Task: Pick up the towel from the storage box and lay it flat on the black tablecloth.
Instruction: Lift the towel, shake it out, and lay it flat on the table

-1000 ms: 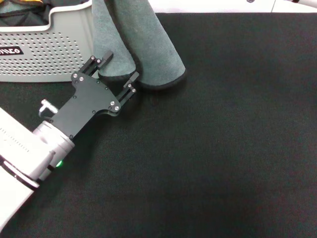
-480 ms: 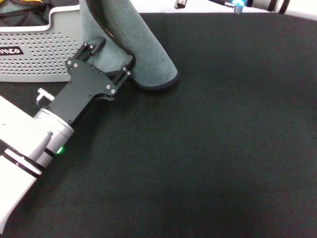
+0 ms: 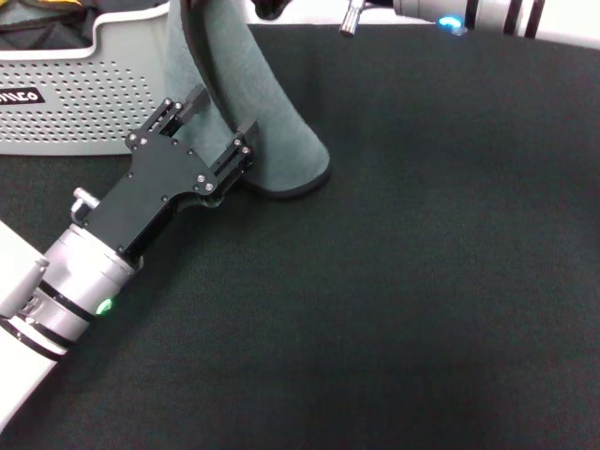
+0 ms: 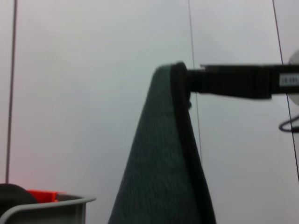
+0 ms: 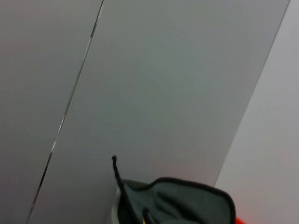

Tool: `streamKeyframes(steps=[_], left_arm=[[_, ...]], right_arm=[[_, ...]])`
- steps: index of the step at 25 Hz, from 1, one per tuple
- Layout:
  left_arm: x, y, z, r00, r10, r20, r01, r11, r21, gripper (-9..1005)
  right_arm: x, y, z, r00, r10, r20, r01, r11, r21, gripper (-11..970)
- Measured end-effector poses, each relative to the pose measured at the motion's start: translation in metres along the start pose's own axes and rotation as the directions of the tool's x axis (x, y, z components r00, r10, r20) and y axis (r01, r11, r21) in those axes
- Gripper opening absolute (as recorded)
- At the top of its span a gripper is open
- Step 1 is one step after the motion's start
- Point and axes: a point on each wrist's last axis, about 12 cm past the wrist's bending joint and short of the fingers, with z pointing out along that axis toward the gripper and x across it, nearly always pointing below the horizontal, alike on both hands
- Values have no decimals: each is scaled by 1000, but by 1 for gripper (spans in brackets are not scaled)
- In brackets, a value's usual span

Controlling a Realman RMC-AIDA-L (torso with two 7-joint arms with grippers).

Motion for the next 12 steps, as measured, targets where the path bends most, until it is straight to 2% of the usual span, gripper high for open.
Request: streamKeyframes(steps=[6,12], left_arm=[[-2,2,0,998,-58,21,59,998,-33,647],[1,10,4,999,-52,-2,52,994,-96,645]], right_arm=[[0,10,8,998,-52,-25,51,998,-31,41],[-8,19,9,996,-88,-1,87,995,-46,42]])
